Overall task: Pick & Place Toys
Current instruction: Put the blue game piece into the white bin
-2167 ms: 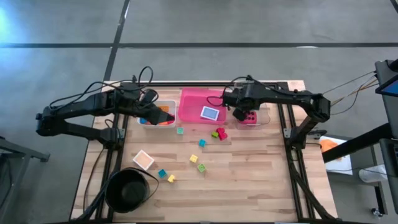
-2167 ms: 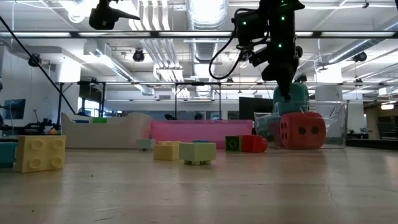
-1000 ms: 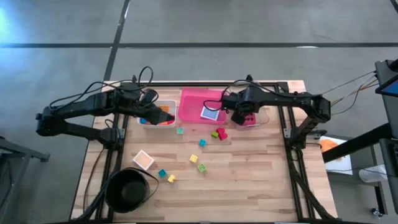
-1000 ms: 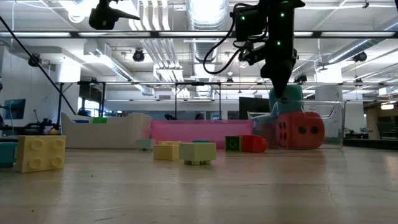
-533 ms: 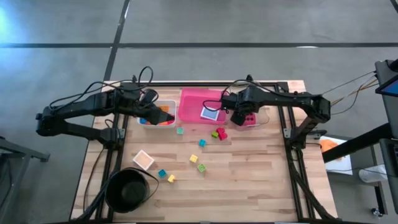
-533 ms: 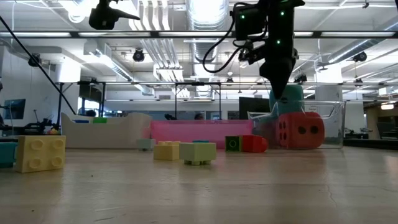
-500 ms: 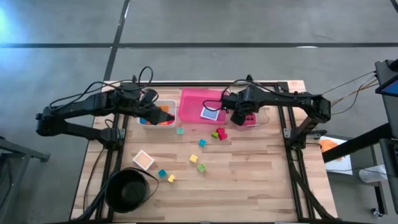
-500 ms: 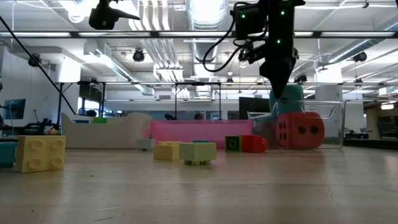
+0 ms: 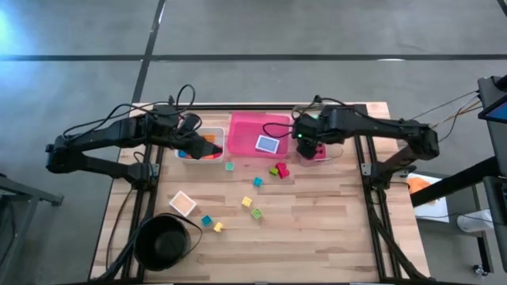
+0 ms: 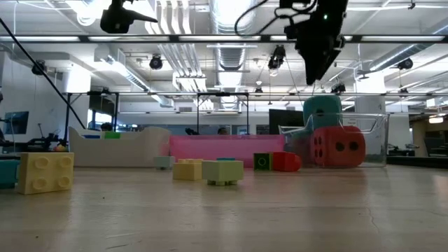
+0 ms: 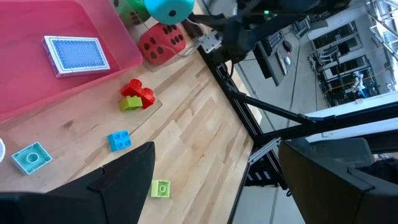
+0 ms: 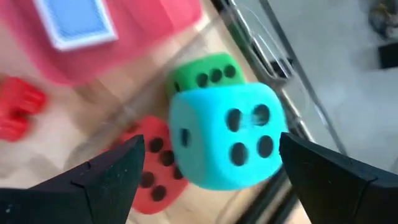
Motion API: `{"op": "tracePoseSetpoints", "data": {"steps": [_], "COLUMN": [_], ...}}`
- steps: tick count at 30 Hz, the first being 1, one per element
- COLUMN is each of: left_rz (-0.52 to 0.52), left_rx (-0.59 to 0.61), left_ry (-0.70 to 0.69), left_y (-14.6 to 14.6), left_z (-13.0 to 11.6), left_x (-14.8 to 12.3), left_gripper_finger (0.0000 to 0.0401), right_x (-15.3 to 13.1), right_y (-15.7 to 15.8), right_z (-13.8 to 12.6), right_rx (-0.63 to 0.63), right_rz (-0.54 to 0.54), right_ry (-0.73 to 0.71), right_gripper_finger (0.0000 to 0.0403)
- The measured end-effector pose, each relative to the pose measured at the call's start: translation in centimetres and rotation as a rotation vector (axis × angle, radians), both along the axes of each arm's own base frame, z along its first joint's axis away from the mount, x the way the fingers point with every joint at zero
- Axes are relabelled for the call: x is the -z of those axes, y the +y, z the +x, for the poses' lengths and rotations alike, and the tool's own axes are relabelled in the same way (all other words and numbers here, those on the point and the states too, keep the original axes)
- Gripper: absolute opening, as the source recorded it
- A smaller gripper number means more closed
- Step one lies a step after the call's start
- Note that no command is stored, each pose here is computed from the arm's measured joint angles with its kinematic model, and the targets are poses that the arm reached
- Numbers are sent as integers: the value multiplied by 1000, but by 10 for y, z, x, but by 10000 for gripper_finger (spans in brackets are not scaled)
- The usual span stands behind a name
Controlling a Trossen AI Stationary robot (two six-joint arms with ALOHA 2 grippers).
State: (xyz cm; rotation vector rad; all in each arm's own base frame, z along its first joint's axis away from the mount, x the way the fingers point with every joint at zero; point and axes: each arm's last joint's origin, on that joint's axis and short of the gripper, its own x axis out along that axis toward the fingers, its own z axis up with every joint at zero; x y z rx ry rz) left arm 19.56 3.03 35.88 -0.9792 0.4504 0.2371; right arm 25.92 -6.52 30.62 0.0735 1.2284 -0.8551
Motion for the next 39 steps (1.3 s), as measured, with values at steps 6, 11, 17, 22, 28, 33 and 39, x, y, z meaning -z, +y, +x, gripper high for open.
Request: {"op": "tracePoseSetpoints", "data": {"steps": [6, 11, 17, 22, 28, 33, 39], "left_rz": [28, 38, 35, 63, 222, 339, 355], "left_rx": [-21, -87, -30, 137, 422, 666, 837], "left_ry": [72, 278, 485, 581, 671, 741, 854], "left_y": [0, 2, -2, -13, -41, -72, -101], "left_z": [-3, -10, 0, 17, 39, 52, 58], "left_x": [6, 23, 45, 62, 86, 110, 136], "left_gripper_finger": [340, 340, 340, 340, 340, 340, 340], "right_x": [-25, -39, -43, -48, -52, -52, -50], "right_y": [24, 50, 74, 92, 96, 96, 95], "right_z": [-4, -2, -6, -12, -20, -22, -23], "right_rx": [-112, -223, -281, -357, -327, -330, -332], "right_rz": [106, 200, 235, 258, 268, 269, 270], "right_ry": [-240, -397, -433, -443, -484, -481, -464], "right_gripper_finger": [362, 362, 362, 362, 362, 362, 362]}}
